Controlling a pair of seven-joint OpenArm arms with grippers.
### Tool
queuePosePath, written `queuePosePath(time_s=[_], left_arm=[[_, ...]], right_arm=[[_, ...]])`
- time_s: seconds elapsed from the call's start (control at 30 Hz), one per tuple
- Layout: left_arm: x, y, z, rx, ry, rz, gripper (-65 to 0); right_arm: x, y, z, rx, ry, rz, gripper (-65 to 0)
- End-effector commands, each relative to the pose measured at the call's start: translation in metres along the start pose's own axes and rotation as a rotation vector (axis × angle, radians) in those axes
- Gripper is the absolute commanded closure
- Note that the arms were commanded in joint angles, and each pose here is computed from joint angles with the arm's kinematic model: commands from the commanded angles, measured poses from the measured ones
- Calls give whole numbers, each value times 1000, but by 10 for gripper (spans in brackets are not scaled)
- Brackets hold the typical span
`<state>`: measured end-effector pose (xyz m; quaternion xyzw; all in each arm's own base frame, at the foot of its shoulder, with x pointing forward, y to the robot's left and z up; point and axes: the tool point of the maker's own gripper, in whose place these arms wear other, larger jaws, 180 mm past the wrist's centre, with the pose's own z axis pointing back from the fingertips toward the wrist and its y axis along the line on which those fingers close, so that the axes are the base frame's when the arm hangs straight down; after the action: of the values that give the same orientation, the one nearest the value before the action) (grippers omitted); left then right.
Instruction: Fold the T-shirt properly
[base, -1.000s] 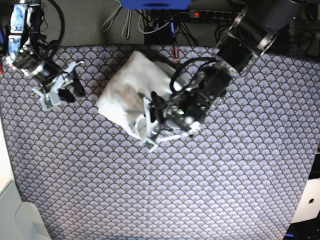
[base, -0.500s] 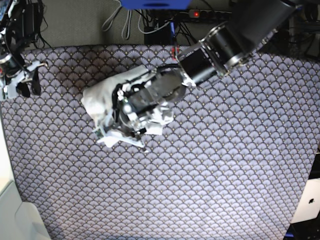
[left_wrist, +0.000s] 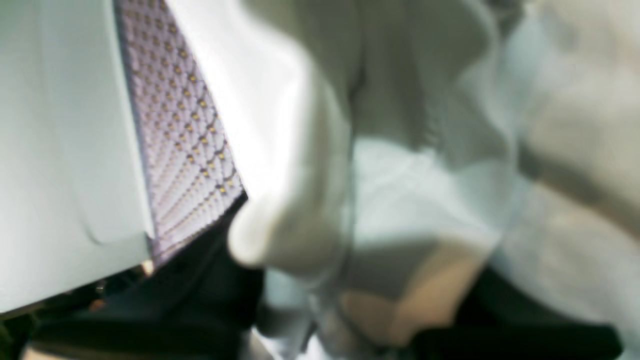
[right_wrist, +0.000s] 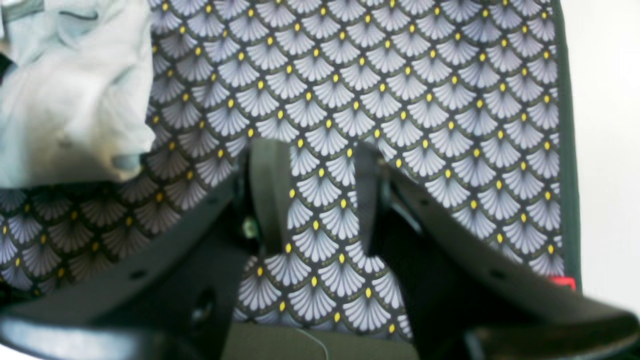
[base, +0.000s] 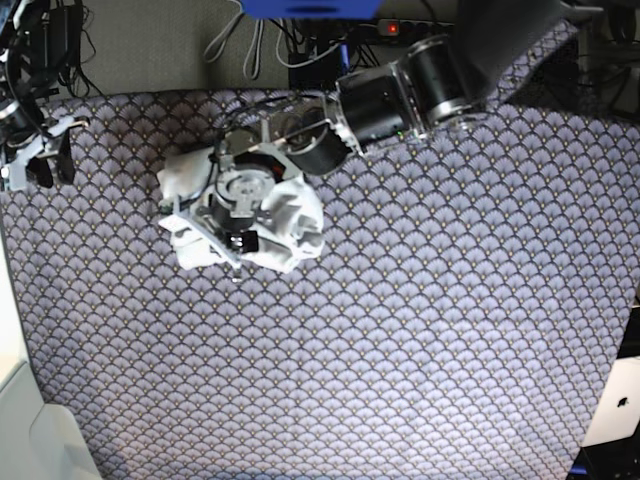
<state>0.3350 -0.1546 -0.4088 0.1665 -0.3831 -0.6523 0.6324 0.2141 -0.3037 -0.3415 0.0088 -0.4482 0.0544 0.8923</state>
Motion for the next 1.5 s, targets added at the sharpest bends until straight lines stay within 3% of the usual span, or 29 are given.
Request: queuePosePath(time_s=[0.0, 0.1, 0.2, 0.43, 0.53, 0.77, 0.93, 1.1, 1.3, 1.47], left_arm=[[11, 3, 2, -5, -20, -5, -5], [10, 4, 3, -3, -12, -8, -9], [6, 6, 3, -1, 10, -9, -95], [21, 14, 13, 17, -39, 12, -528], [24, 22, 18, 37, -64, 29, -650], [25, 81, 31, 123, -104, 217, -650], [14, 101, 34, 163, -99, 263, -650], [1, 123, 37, 269, -61, 222, -650], [-23, 155, 39, 349, 1, 342, -650], [-19, 175, 58, 397, -50, 402, -650]], right_arm=[[14, -2, 3, 3, -49, 16, -200], [14, -1, 3, 4, -49, 11, -200], [13, 0, 3, 4, -49, 11, -200], [13, -1, 3, 3, -48, 10, -198], [13, -1, 3, 3, -48, 10, -198], [13, -1, 3, 3, -48, 10, -198], [13, -1, 3, 3, -49, 9, -198], [13, -1, 3, 3, -49, 9, -198], [14, 0, 3, 4, -51, 7, -198], [11, 4, 2, 7, -53, -11, -198]])
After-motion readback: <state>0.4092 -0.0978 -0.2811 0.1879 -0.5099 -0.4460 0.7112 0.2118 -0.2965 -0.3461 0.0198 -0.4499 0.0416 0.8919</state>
